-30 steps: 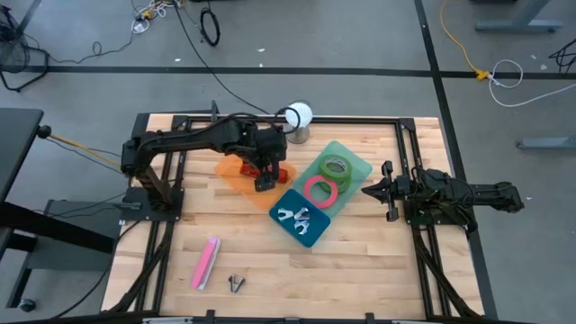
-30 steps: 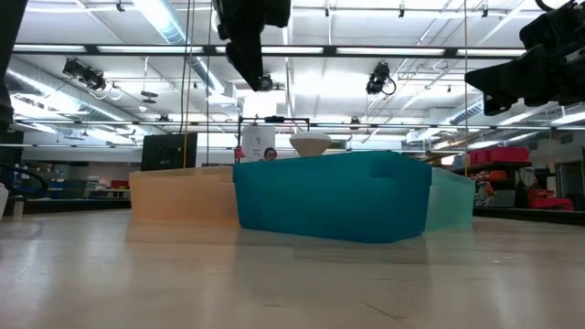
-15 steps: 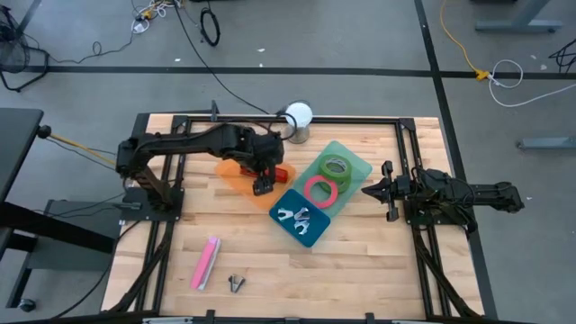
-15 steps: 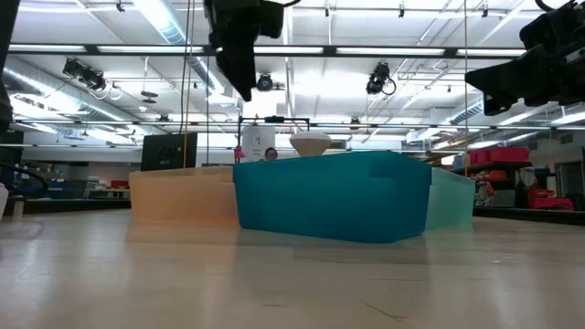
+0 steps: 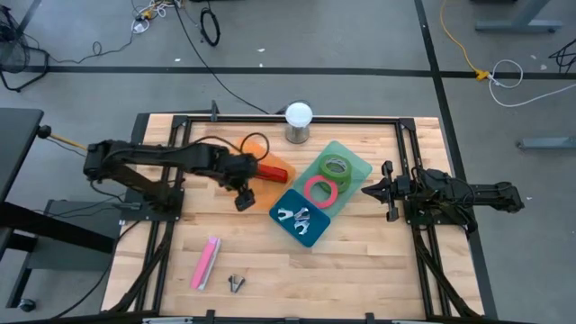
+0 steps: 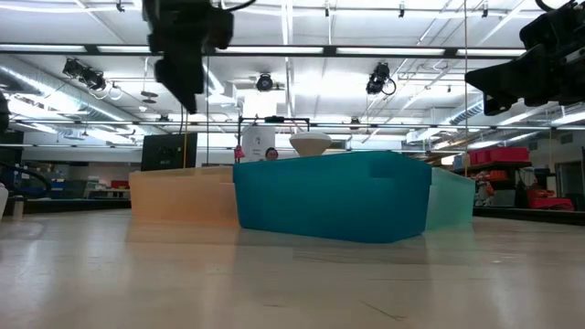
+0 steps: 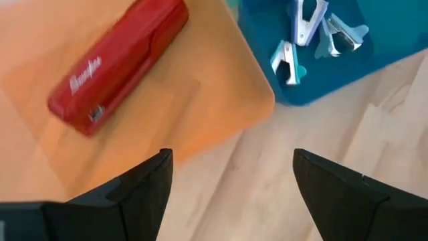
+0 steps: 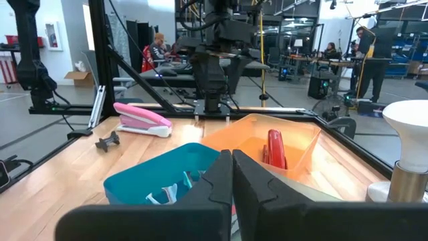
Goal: Pick and place Stapler, Stapler remover, tape
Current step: Put the pink stapler into the orange bin
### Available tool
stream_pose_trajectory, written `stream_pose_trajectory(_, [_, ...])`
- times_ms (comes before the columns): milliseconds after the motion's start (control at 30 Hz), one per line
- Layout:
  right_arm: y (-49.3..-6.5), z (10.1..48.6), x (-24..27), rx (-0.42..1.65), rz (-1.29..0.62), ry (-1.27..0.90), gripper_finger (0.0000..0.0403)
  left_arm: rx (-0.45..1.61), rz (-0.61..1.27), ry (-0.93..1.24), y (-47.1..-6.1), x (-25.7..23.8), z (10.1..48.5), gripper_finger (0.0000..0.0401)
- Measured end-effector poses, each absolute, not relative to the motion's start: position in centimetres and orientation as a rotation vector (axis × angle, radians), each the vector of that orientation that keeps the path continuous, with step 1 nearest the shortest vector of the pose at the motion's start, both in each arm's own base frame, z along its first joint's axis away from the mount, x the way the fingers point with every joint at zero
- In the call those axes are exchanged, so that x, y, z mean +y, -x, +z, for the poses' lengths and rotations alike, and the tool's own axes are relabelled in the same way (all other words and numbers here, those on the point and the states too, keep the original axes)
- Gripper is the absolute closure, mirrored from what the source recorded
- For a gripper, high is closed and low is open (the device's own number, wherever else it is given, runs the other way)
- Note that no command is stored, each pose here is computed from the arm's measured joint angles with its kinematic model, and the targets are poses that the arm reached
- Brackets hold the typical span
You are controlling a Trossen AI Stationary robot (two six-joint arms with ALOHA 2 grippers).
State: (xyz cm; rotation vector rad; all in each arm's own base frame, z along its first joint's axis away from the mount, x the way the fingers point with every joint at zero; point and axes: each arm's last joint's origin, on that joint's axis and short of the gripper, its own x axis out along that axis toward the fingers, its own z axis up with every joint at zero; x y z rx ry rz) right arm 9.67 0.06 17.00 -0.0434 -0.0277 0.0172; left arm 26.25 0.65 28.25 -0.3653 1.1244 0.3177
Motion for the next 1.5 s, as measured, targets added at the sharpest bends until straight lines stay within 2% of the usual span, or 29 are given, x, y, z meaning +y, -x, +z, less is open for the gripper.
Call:
stream_pose_trajectory(333, [-9.7, 17.0, 0.1, -0.027, 0.017, 0.043, 0.0392, 1.192, 0.368, 0.431, -22.4, -2.2, 27.8, 0.0092])
stream_pose_trajectory(567, [-9.7, 17.0, 0.1, -0.028, 0.017, 0.043, 0.0392, 1.268, 0.305, 0.444, -21.8, -4.1, 26.8, 0.0092])
stream_pose_trajectory(867, [-9.7, 17.0, 0.1, -0.027, 0.017, 0.043, 0.0392, 1.332, 0.362, 0.603, -20.9, -5.9, 26.7, 0.0092])
stream_pose_trajectory(1500, [-9.7, 17.0, 0.1, -0.027, 0.017, 0.043, 0.0392, 1.383, 0.348, 0.621, -19.1, -10.7, 26.4, 0.0092])
